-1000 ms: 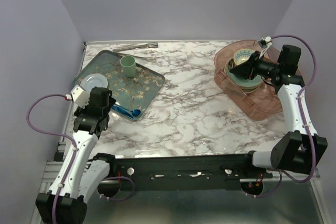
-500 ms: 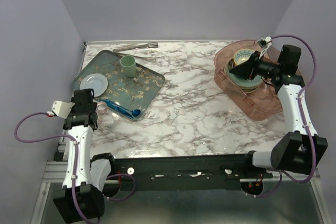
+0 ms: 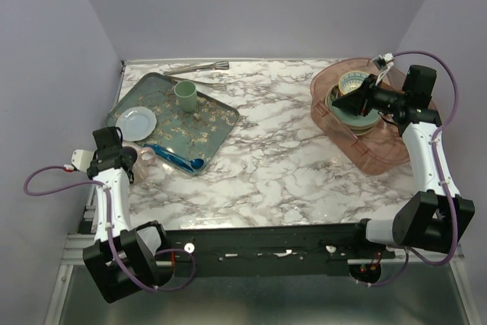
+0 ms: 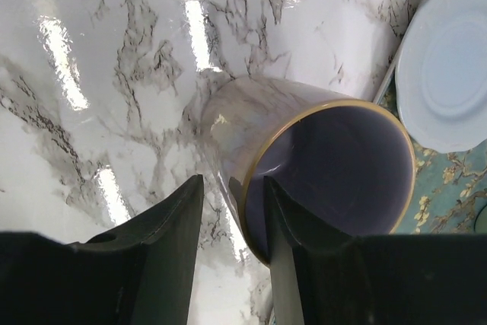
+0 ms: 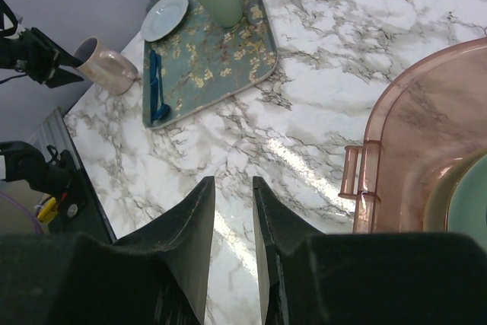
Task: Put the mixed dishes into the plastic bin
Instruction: Pick up the cup at the center of the board.
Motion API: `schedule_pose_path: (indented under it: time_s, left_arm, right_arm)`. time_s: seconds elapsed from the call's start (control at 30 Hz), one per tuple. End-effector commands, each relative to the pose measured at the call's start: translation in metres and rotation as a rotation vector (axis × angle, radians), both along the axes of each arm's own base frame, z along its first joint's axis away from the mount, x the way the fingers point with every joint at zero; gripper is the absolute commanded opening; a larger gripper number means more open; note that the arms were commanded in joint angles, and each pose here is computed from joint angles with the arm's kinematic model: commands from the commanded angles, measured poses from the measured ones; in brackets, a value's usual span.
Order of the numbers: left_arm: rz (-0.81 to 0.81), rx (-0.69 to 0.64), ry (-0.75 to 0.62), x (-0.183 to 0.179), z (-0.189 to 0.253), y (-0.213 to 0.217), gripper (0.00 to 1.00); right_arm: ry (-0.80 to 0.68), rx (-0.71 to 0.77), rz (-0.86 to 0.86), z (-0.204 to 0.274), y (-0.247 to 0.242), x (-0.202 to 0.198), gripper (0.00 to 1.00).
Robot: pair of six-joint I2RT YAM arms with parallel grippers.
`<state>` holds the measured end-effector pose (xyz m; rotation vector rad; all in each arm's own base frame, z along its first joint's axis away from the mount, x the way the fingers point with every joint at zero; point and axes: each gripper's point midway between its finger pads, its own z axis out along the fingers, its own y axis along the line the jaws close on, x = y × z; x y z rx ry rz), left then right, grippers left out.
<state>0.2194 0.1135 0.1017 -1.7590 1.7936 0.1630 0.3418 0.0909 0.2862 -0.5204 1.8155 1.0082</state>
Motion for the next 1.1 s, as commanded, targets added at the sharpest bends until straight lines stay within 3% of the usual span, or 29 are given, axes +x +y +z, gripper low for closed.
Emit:
schedule_pose_path:
  time_s: [0.0,0.2,0.33,0.5,0.77,0.9,1.07]
  left_arm:
    - [-0.021,-0.033,0.004,0.003,-0.010,-0.003,0.45]
    - [-0.028,-0.084,0.015,0.003,-0.024,-0.009,0.43]
    - [-0.012,-0.072,-0.001,0.000,-0.018,-0.008,0.16]
    - [0.009,-0.045,-0.065,-0.006,0.000,-0.008,0.00]
    - [-0.012,-0.026,-0.171,-0.011,0.032,-0.016,0.00]
    - [-0.101,-0.017,-0.273,-0.002,0.058,-0.027,0.00]
    - [-0.327,-0.110,-0.437,0.019,0.083,-0.068,0.00]
  right_arm:
    - [-0.026,0.004,0.029,0.005,0.005,-0.007,0.34]
    - [-0.029,0.003,0.029,0.006,0.006,-0.008,0.34]
    - [-0.034,0.001,0.027,0.007,0.006,-0.009,0.34]
    - [-0.035,0.002,0.029,0.007,0.006,-0.009,0.34]
    - [-0.036,0.003,0.031,0.008,0.006,-0.010,0.35]
    - [-0.044,-0.006,0.030,0.006,0.006,-0.011,0.34]
    - [-0.048,-0.012,0.031,0.004,0.006,-0.013,0.37]
